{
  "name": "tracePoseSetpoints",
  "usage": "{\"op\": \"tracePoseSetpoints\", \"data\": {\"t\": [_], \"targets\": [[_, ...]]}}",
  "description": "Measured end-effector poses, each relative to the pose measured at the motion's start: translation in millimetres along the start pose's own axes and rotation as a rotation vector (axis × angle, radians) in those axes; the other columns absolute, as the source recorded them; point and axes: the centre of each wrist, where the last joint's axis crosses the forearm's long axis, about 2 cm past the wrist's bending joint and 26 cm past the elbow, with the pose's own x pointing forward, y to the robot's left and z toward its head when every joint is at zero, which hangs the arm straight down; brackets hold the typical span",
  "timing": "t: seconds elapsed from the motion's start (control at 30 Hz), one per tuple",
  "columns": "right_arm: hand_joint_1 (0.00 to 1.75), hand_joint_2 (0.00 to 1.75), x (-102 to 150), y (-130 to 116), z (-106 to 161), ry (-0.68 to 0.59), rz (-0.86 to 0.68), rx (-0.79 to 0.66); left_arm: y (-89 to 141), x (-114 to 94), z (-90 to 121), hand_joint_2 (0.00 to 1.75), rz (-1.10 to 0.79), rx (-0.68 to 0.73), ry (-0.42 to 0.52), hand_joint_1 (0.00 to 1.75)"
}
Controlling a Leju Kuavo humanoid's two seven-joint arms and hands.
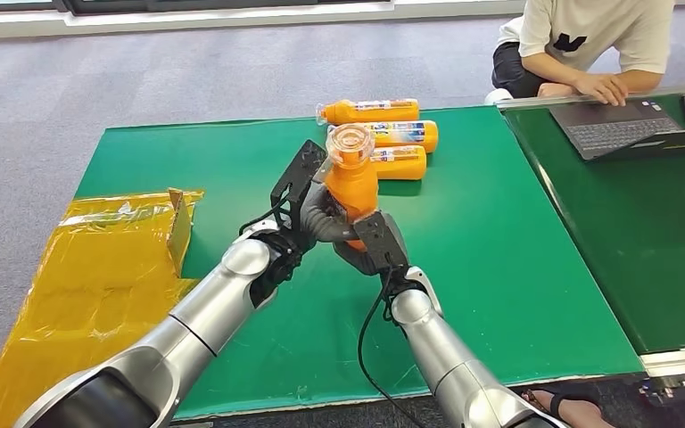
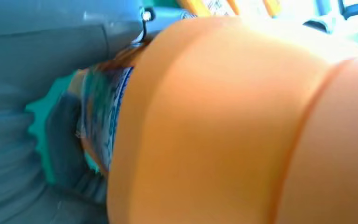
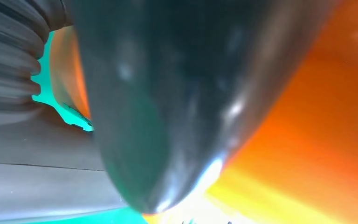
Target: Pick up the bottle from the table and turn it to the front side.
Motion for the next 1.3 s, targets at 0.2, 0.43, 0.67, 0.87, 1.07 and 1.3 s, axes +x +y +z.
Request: {"op": "tracePoseSetpoints", "data": {"t": [0.2, 0.43, 0.67, 0.87, 1.07, 1.3], "targets": [[1.75, 1.75, -0.8, 0.9, 1.0, 0.004, -0.006, -0.003, -2.2, -2.1, -0.9, 1.75, 0.046, -0.004, 0.014, 0.0], [1.75, 1.75, -1.3, 1.1, 1.5, 0.006, -0.011, -0.008, -3.3, -0.8, -2.3, 1.75, 0.043, -0.015, 0.024, 1.17], [1.75, 1.75, -2.4, 0.9, 1.8, 0.007, -0.005, -0.016, -4.4, 2.0, -4.4, 1.75, 0.027, -0.029, 0.022, 1.75], [1.75, 1.75, -3.1, 0.8, 2.1, 0.007, 0.0, -0.021, -3.1, 2.2, -5.7, 1.75, -0.012, -0.025, 0.02, 1.75], [1.31, 1.75, -2.6, -0.7, 0.5, 0.002, 0.014, -0.021, -1.6, 1.5, -6.3, 1.75, -0.053, -0.013, -0.001, 1.75], [0.0, 1.31, -1.1, -2.0, -3.1, -0.001, 0.032, -0.03, -1.0, 3.9, -6.8, 1.75, -0.096, 0.004, -0.014, 1.75]]}}
